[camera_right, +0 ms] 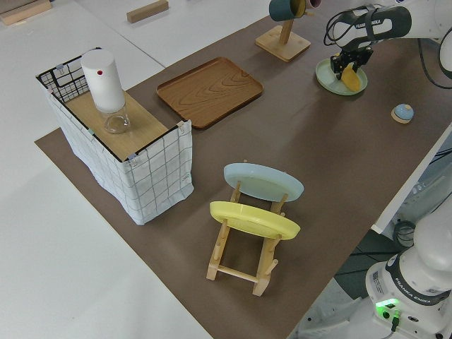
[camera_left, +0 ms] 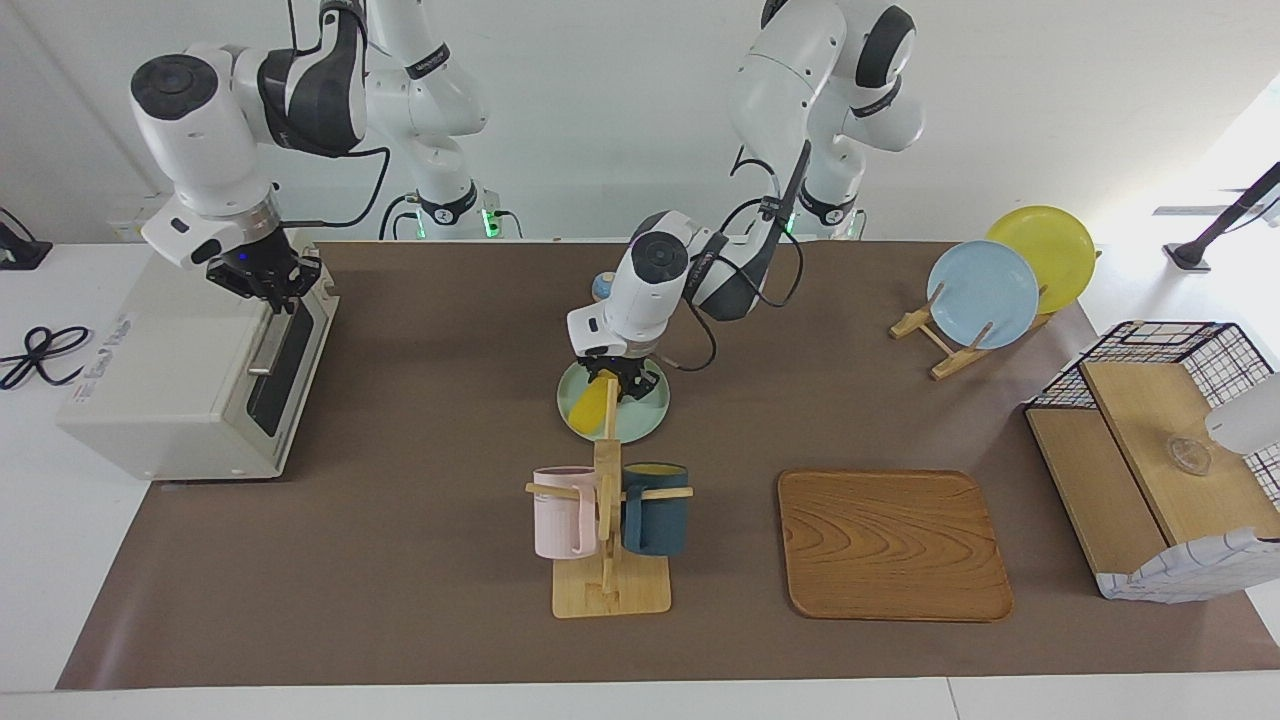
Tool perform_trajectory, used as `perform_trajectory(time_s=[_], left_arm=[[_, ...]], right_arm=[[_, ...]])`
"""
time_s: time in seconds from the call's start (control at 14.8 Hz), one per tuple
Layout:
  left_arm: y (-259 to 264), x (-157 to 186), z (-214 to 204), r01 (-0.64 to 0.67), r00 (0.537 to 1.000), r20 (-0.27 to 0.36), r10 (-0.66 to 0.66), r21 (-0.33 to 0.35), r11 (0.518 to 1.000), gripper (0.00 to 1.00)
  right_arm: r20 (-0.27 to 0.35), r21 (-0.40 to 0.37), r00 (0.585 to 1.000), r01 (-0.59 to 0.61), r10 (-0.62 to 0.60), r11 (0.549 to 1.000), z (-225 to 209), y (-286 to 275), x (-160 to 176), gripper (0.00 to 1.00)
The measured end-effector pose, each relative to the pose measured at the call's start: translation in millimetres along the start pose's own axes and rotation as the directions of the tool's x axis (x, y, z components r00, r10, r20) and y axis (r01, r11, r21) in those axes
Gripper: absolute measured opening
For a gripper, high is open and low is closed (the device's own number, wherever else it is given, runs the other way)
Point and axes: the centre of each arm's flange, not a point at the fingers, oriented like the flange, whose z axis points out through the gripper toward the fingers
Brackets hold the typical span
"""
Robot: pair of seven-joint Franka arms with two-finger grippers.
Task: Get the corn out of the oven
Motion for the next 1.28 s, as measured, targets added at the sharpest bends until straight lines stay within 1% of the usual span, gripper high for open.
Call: perform_trajectory(time_s=[0.13, 0.27, 0.34, 0.47, 0.61, 0.74, 0.81, 0.88, 0.94, 1.01, 1.08, 1.21, 1.28], left_arm=[[-8.4, 4.8, -8.7, 0.024, 1.000, 0.002, -0.024, -0.012, 1.000, 0.55], [-23.9, 11.3, -26.0, 0.054, 0.999, 0.013, -0.053, -0.024, 0.998, 0.55], [-34.3, 13.9, -38.4, 0.069, 0.998, 0.014, -0.069, -0.028, 0.997, 0.55], [-62.9, 15.3, -74.2, 0.110, 0.994, 0.008, -0.110, -0.033, 0.993, 0.55], [-99.3, 11.8, -113.7, 0.162, 0.987, -0.007, -0.163, -0.037, 0.986, 0.55], [-134.6, 7.9, -140.1, 0.213, 0.976, -0.028, -0.214, -0.038, 0.976, 0.55], [-152.7, 6.6, -146.6, 0.239, 0.970, -0.038, -0.240, -0.038, 0.970, 0.55], [-171.7, 4.7, -150.1, 0.267, 0.962, -0.043, -0.268, -0.038, 0.963, 0.55], [-191.6, 2.1, -153.0, 0.294, 0.954, -0.048, -0.296, -0.035, 0.955, 0.55], [-212.4, -1.0, -155.9, 0.321, 0.945, -0.053, -0.321, -0.025, 0.947, 0.55], [-233.6, -4.6, -158.9, 0.342, 0.938, -0.061, -0.342, -0.008, 0.940, 0.55], [-272.9, -13.3, -164.4, 0.380, 0.923, -0.073, -0.377, 0.031, 0.925, 0.55], [-291.1, -16.8, -165.4, 0.398, 0.916, -0.079, -0.394, 0.041, 0.916, 0.55]], right_arm=[[0.011, 0.014, 1.000, -0.009, 0.009, 1.000, -28.0, -18.1, 14.3, 0.13], [0.030, 0.059, 0.999, -0.012, 0.010, 0.998, -49.4, -38.0, 25.1, 0.12], [0.045, 0.090, 0.999, -0.019, 0.015, 0.996, -58.7, -44.0, 27.9, 0.12], [0.071, 0.126, 0.997, -0.025, 0.016, 0.992, -68.4, -49.1, 30.9, 0.15], [0.082, 0.135, 0.997, -0.015, 0.004, 0.991, -69.2, -55.6, 33.5, 0.31], [0.081, 0.134, 0.997, -0.005, -0.006, 0.991, -70.6, -61.2, 34.4, 0.52], [0.082, 0.134, 0.997, -0.002, -0.009, 0.991, -71.2, -63.0, 34.2, 0.54], [0.085, 0.134, 0.996, 0.000, -0.011, 0.991, -71.0, -63.8, 34.0, 0.55], [0.087, 0.134, 0.996, 0.001, -0.012, 0.991, -71.0, -64.4, 33.7, 0.61], [0.087, 0.134, 0.996, 0.003, -0.015, 0.991, -71.2, -65.9, 33.8, 0.70], [0.086, 0.133, 0.996, 0.009, -0.021, 0.991, -71.7, -68.8, 34.1, 0.81], [0.085, 0.132, 0.996, 0.014, -0.025, 0.991, -72.9, -73.0, 34.3, 0.99], [0.084, 0.131, 0.996, 0.012, -0.023, 0.991, -73.9, -75.2, 34.3, 0.99]])
